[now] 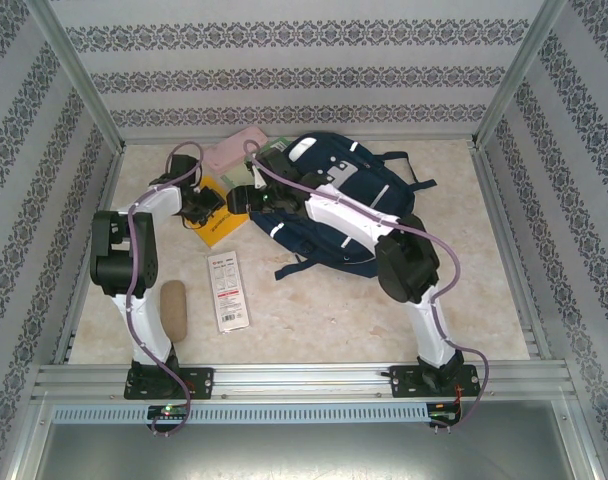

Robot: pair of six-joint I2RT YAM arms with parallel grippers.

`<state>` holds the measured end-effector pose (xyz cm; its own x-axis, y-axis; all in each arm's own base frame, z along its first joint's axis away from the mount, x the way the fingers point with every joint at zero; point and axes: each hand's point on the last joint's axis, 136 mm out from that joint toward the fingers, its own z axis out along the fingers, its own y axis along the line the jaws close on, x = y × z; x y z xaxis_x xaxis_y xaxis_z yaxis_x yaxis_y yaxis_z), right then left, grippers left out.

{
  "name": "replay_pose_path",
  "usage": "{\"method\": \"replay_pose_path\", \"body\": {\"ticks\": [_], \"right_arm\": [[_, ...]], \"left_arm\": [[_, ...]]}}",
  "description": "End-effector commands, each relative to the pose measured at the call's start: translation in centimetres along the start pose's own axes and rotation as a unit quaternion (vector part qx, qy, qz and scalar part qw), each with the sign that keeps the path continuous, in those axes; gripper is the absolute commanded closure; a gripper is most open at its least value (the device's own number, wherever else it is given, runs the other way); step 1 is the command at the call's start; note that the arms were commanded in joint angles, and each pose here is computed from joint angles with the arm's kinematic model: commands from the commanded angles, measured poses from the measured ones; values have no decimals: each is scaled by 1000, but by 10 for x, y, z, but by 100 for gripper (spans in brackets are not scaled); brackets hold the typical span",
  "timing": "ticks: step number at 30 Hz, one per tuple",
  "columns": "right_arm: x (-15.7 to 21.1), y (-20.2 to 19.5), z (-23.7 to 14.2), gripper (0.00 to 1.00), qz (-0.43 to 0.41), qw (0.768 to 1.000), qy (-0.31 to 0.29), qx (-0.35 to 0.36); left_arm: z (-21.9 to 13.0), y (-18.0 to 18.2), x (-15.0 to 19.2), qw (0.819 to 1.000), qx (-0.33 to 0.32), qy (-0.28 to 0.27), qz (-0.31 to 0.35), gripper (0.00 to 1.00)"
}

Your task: Pack books, pencil case, and school supplies into a backpack

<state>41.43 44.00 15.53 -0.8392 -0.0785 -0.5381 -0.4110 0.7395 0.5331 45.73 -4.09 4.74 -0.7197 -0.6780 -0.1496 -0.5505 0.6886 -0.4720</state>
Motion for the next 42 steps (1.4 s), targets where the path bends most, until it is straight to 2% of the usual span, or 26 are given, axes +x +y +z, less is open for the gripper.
{"method": "replay_pose_path", "body": {"ticks": [1, 4, 7, 13, 18, 21, 30, 35, 42], "right_arm": [[1, 11, 13, 30, 7, 1000, 14, -21], [6, 11, 27, 37, 7, 999, 24, -25], [13, 8, 41, 39, 0, 999, 32, -15], [24, -6, 69, 46, -12, 999, 47, 9], [16, -18, 86, 49, -27, 999, 25, 33], [13, -26, 96, 49, -36, 998, 20, 48], [18, -63, 114, 48, -29, 994, 22, 107], [36, -57, 127, 48, -17, 995, 59, 74], [73, -14, 135, 54, -5, 992, 126, -23]], "left_arm": [[2, 20, 18, 999, -29, 21, -20, 59], [-9, 44, 30, 998, -66, 20, -8, 60], [-19, 60, 35, 997, -75, 22, -3, 60], [-50, 48, 31, 999, -47, 5, 21, 52], [-64, 60, 29, 999, -50, -16, 5, 42], [-62, 74, 29, 998, -50, -21, -17, 36], [-34, 81, 34, 999, -18, -10, -30, 35], [-26, 77, 34, 999, 3, -7, -32, 36], [-19, 77, 36, 999, 10, 3, -37, 38]]}}
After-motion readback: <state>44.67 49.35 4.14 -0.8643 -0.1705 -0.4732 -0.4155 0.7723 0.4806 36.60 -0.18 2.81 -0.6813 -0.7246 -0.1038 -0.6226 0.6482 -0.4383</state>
